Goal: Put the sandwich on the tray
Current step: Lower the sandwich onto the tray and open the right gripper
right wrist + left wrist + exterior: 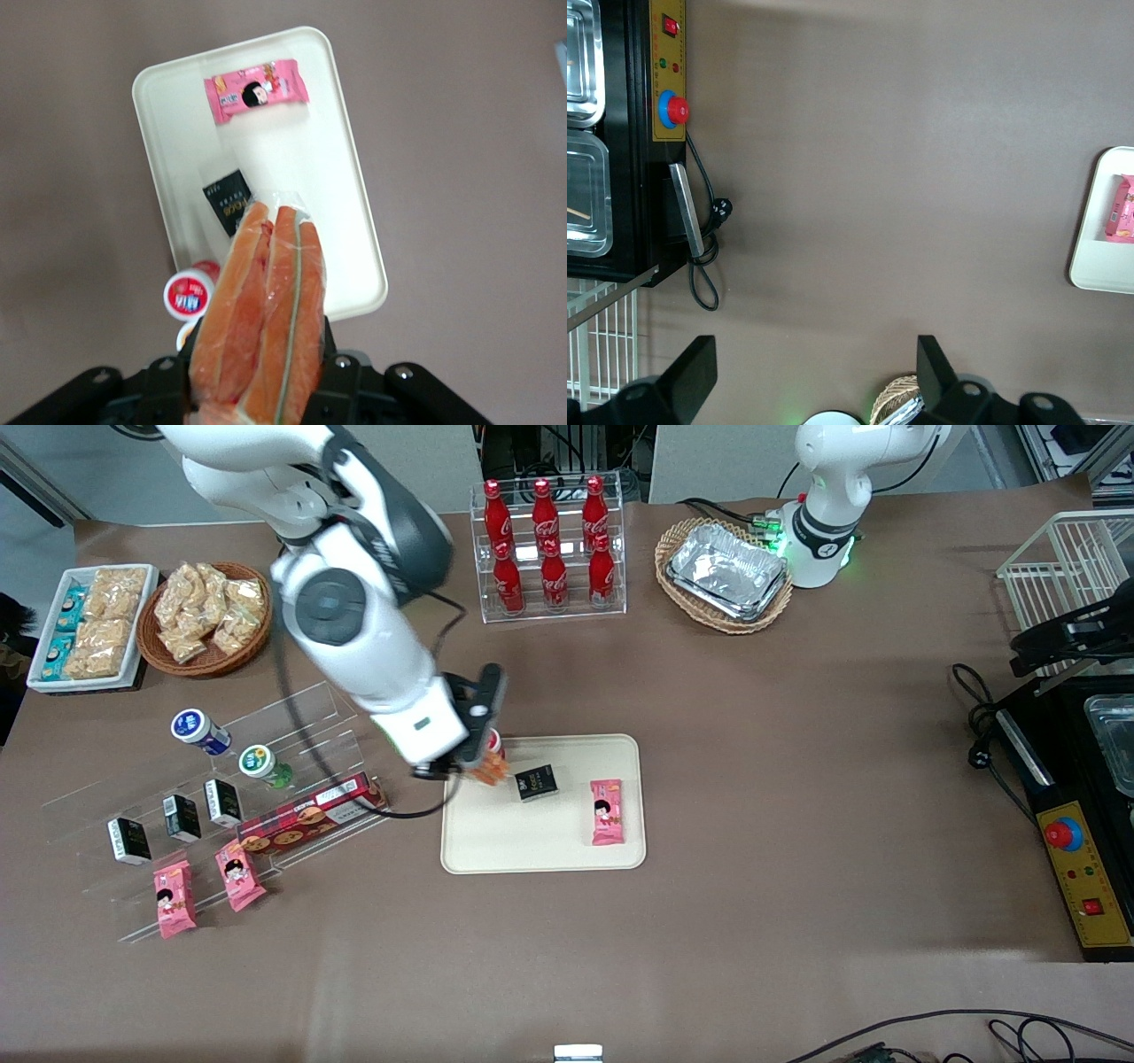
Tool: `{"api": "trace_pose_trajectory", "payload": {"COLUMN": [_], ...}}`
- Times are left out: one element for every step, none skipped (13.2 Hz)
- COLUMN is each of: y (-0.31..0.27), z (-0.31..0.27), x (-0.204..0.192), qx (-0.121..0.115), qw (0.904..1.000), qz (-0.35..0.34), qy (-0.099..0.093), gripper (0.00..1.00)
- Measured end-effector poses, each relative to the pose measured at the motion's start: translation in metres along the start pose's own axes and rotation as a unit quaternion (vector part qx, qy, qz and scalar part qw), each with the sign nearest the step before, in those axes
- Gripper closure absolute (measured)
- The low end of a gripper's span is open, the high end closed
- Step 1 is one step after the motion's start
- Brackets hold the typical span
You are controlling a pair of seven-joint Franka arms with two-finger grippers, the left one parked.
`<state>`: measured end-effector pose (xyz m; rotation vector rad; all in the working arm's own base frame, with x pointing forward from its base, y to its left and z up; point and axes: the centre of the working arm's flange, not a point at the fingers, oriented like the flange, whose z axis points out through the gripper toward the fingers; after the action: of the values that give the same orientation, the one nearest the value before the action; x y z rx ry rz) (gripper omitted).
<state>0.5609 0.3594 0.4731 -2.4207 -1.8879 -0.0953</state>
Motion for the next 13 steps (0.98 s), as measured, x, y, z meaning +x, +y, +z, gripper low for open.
{"api": "trace_pose_trajectory", "payload": {"y": [-0.004,-0.005,-0.004,-0.002,0.0,0.001,0.001,0.001,0.002,0.002,0.002,0.002,0.003], "z": [0.018,0.037,0.058,0.078,0.097,0.112,0.125,0.138,0.15,0.163,0.176,0.187,0.197], "x": [0.011,0.018,0.024,0.028,0.031,0.034,0.038,0.042,0.045,0.047,0.048,0.049,0.049], "qx": [-0.003,-0.008,-0.008,-0.009,-0.015,-0.025,-0.034,-0.042,-0.049,-0.056,-0.063,-0.065,-0.066], "qw": [0.9998,0.9992,0.9981,0.9963,0.9941,0.9917,0.9895,0.9877,0.9859,0.9835,0.9805,0.9788,0.9777], "qz": [-0.017,-0.036,-0.058,-0.081,-0.102,-0.12,-0.133,-0.144,-0.153,-0.165,-0.177,-0.185,-0.19], "qy": [-0.006,-0.015,-0.021,-0.026,-0.032,-0.041,-0.046,-0.045,-0.045,-0.05,-0.056,-0.059,-0.059], "gripper": [0.51,0.5,0.5,0.5,0.5,0.5,0.5,0.5,0.49,0.49,0.48,0.47,0.44]}}
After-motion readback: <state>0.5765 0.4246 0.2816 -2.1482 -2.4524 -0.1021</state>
